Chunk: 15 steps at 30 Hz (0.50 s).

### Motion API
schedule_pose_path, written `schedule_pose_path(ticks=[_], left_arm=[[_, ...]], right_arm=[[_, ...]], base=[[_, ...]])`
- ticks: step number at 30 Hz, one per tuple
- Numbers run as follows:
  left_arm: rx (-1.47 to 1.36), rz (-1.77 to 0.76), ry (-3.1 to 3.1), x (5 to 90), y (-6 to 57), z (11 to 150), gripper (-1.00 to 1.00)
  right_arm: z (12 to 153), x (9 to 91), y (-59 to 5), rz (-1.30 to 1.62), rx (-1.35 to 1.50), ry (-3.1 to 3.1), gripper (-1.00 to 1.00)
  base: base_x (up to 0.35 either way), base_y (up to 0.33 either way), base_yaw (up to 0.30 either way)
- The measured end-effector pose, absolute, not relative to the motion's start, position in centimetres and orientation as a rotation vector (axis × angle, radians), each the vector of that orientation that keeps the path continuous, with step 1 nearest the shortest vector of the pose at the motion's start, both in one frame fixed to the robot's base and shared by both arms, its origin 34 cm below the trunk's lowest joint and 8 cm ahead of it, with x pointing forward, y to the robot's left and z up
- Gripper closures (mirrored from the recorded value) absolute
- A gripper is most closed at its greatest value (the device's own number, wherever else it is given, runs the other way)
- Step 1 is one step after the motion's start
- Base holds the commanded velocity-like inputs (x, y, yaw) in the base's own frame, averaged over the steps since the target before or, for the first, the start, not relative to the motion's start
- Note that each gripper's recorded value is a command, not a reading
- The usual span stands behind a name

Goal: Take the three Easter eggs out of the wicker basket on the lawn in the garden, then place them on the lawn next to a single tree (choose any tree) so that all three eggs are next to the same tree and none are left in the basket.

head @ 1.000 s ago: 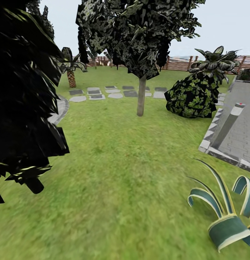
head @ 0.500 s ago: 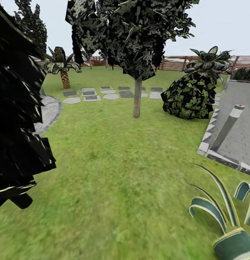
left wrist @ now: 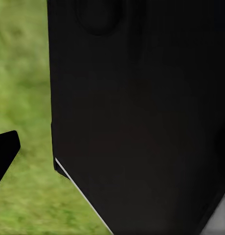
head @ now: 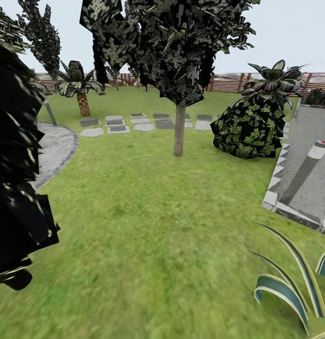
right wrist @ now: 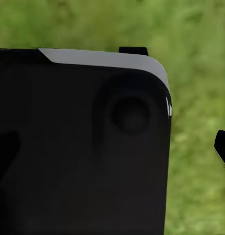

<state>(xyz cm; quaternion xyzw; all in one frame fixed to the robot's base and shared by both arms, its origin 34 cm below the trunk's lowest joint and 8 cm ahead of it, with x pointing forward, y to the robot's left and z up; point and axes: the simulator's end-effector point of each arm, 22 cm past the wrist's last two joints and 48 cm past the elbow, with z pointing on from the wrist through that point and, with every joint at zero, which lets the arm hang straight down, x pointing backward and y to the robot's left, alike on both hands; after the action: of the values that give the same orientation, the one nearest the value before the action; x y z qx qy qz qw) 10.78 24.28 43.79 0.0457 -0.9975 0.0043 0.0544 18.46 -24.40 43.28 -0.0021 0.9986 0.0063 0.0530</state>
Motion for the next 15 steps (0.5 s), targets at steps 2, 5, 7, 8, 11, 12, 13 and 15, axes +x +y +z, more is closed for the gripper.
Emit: schedule_pose_path(ticks=[2, 5, 7, 8, 11, 12, 13, 15], left_arm=[[0.139, 0.013, -3.030, 10.78, 24.28, 43.79, -1.00], [0.139, 0.013, -3.030, 10.78, 24.28, 43.79, -1.00], [0.139, 0.013, -3.030, 10.78, 24.28, 43.79, -1.00], [0.139, 0.013, -3.030, 10.78, 24.28, 43.79, -1.00], [0.139, 0.013, -3.030, 10.78, 24.28, 43.79, -1.00], [0.139, 0.013, -3.030, 10.78, 24.28, 43.79, -1.00], [0.139, 0.013, -3.030, 10.78, 24.28, 43.79, -1.00], [0.139, 0.013, -3.030, 10.78, 24.28, 43.79, -1.00]], right_arm=[[43.28, 18.46, -24.40, 0.019, -0.006, 3.036, -1.00], [43.28, 18.48, -24.34, 0.020, -0.006, 3.035, -1.00], [43.28, 18.49, -24.36, 0.020, -0.006, 3.035, -1.00], [43.28, 18.47, -24.37, 0.020, -0.006, 3.035, -1.00], [43.28, 18.49, -24.39, 0.019, -0.006, 3.035, -1.00], [43.28, 18.49, -24.45, 0.018, -0.006, 3.035, -1.00], [43.28, 18.48, -24.47, 0.018, -0.006, 3.035, -1.00], [43.28, 18.49, -24.47, 0.018, -0.006, 3.035, -1.00]], base=[[0.325, 0.000, 0.000], [0.325, 0.000, 0.000], [0.325, 0.000, 0.000], [0.325, 0.000, 0.000], [0.325, 0.000, 0.000], [0.325, 0.000, 0.000], [0.325, 0.000, 0.000], [0.325, 0.000, 0.000]])
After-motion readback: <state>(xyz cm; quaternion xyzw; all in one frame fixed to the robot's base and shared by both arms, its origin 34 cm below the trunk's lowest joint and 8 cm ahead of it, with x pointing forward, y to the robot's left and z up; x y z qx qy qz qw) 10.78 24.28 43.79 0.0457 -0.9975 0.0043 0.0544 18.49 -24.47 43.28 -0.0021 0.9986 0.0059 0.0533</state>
